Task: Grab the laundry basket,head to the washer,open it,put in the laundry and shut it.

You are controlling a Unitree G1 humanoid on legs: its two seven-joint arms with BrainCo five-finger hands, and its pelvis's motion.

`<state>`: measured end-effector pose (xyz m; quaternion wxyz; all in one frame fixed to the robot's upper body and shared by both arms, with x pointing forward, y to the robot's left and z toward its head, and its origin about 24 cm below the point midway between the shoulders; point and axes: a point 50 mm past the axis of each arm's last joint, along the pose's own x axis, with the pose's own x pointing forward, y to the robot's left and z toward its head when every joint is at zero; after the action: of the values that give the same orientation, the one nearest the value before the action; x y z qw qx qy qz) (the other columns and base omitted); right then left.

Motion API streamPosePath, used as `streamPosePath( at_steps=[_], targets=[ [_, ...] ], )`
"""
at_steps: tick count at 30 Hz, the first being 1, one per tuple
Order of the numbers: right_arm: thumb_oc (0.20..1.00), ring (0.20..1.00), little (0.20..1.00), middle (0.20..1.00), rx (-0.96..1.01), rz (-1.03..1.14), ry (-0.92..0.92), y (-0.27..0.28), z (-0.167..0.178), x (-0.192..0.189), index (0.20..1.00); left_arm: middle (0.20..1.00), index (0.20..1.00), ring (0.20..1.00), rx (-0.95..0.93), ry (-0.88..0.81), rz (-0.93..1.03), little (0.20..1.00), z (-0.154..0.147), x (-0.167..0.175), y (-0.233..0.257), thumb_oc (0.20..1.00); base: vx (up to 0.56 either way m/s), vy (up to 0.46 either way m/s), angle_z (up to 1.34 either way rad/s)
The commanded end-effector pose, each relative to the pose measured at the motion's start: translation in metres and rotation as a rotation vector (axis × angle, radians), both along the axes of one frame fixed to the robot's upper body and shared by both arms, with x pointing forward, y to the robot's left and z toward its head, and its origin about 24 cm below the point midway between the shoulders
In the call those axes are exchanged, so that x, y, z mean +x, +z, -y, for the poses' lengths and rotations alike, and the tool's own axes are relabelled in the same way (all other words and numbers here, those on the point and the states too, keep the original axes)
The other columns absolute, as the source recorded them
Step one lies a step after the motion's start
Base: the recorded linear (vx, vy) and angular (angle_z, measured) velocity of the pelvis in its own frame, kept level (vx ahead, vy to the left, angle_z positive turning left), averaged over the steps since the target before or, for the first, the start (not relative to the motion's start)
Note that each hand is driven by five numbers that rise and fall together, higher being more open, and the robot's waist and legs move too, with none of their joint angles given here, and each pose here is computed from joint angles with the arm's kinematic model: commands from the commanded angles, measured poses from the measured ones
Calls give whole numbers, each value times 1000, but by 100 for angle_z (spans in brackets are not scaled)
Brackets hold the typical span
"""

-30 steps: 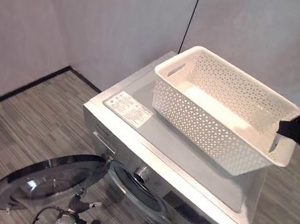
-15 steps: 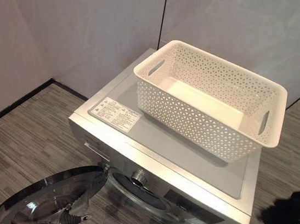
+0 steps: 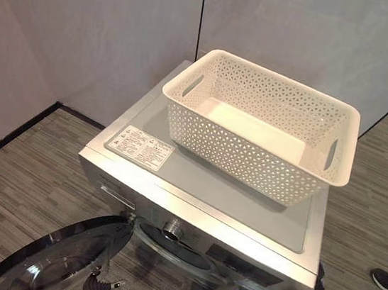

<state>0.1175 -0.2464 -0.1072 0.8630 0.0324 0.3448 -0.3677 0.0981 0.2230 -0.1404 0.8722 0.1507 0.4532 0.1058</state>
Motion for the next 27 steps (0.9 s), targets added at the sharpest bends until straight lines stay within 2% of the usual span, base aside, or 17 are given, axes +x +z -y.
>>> streamPosePath(
  at_steps=[1, 3, 6, 12, 19, 21, 24, 26, 27],
  targets=[
    [200, 200, 200, 200, 14, 183, 119, 21, -7, 42, 200, 1000, 1000, 1000, 24, -26, 86, 1000, -11, 18, 10, 1000, -106, 29, -1],
    [200, 200, 200, 200, 39, 176, 233, 19, -25, 49, 200, 1000, 1000, 1000, 38, -38, 138, 1000, -11, 29, 16, 1000, -195, 75, -14],
    [200, 200, 200, 200, 53, 192, 286, 20, -37, 61, 200, 1000, 1000, 1000, 48, -57, 211, 1000, -9, 46, 25, 1000, -163, 100, -20],
    [200, 200, 200, 200, 40, 211, 294, 25, -37, 64, 200, 1000, 1000, 1000, 51, -106, 323, 1000, 0, 80, 42, 1000, -109, 173, -18],
    [200, 200, 200, 200, 44, 187, 365, 24, -44, 59, 200, 1000, 1000, 1000, 49, -127, 362, 1000, 0, 91, 51, 1000, -91, 147, -36],
    [200, 200, 200, 200, 34, 206, 438, 28, -49, 64, 200, 1000, 1000, 1000, 54, -118, 385, 1000, -5, 95, 55, 1000, -210, 67, -40],
    [200, 200, 200, 200, 27, 265, 634, 38, -77, 84, 200, 1000, 1000, 1000, 66, -96, 424, 1000, -12, 102, 63, 1000, -278, -7, -28],
    [200, 200, 200, 200, 36, 279, 667, 40, -85, 89, 200, 1000, 1000, 1000, 68, -86, 428, 1000, -12, 103, 64, 1000, -194, -128, -26],
    [200, 200, 200, 200, 40, 327, 751, 48, -107, 104, 200, 1000, 1000, 1000, 66, -57, 464, 1000, -11, 107, 68, 1000, -298, -218, -25]
  ],
)
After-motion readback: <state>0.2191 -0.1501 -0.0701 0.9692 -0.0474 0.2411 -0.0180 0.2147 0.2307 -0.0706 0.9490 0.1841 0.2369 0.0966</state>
